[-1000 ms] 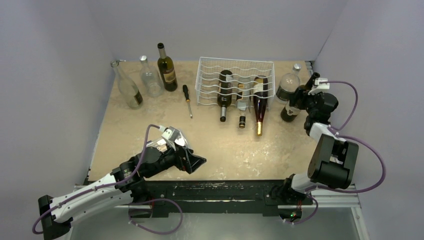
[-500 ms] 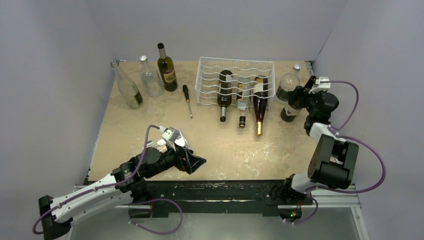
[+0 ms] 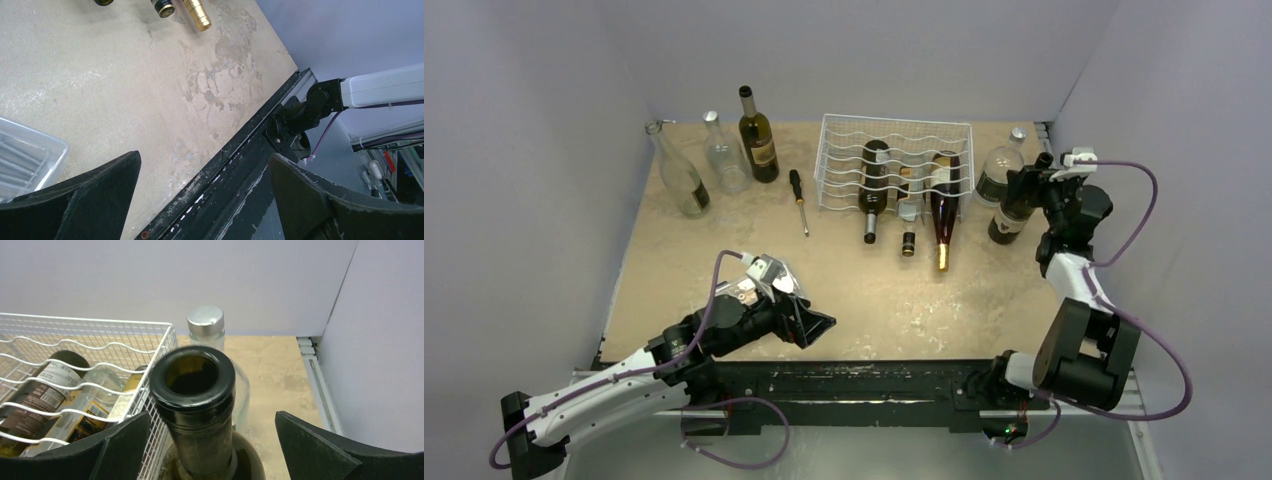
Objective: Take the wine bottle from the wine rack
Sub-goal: Place the wine bottle at the center of the board.
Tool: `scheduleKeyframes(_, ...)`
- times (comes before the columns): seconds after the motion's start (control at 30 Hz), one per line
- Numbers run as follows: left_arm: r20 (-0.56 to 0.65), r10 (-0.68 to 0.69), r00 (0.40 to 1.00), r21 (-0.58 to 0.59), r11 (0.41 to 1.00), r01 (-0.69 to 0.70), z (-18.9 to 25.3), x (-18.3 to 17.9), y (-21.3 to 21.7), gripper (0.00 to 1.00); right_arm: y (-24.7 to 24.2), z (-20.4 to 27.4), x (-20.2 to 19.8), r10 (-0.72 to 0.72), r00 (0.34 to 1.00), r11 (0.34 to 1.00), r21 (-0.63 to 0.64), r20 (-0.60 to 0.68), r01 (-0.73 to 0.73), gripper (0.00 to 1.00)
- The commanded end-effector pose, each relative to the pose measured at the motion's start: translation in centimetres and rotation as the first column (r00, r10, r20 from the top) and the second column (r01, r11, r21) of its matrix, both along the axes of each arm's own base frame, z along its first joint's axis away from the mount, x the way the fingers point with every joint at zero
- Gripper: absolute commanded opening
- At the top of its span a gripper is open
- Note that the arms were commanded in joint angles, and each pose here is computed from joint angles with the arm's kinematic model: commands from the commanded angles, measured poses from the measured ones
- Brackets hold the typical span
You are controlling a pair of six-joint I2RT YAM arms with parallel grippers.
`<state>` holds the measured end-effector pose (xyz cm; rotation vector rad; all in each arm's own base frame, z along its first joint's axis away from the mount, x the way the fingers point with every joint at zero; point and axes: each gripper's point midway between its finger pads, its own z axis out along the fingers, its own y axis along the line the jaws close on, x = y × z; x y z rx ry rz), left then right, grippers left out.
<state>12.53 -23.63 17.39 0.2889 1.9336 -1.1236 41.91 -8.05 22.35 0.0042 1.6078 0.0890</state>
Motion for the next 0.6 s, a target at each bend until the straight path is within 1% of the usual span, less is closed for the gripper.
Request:
scheduleKeyframes(0.0, 0.003, 0.005, 1.0, -0.039, 0.999, -0.005, 0.7, 0.1, -0.3, 1.0, 0.6, 2.8, -0.8, 0.023, 0.997, 0.999, -0.041, 0.073, -0.021, 0.99)
scheduleKeyframes(0.33, -0.01, 0.009, 1.0, -0.039, 0.999, -0.01, 0.6, 0.1, -0.2, 1.0, 1.8, 7.7, -3.3, 0.052, 0.984, 0.994, -0.108, 0.168, -0.034, 0.99)
scheduleKeyframes(0.57, -0.015, 0.007, 1.0, -0.042, 0.999, -0.008, 0.5, 0.1, -0.4, 1.0, 2.5, 9.6, -4.2, 0.071, 0.986, 0.993, -0.105, 0.153, -0.055, 0.99)
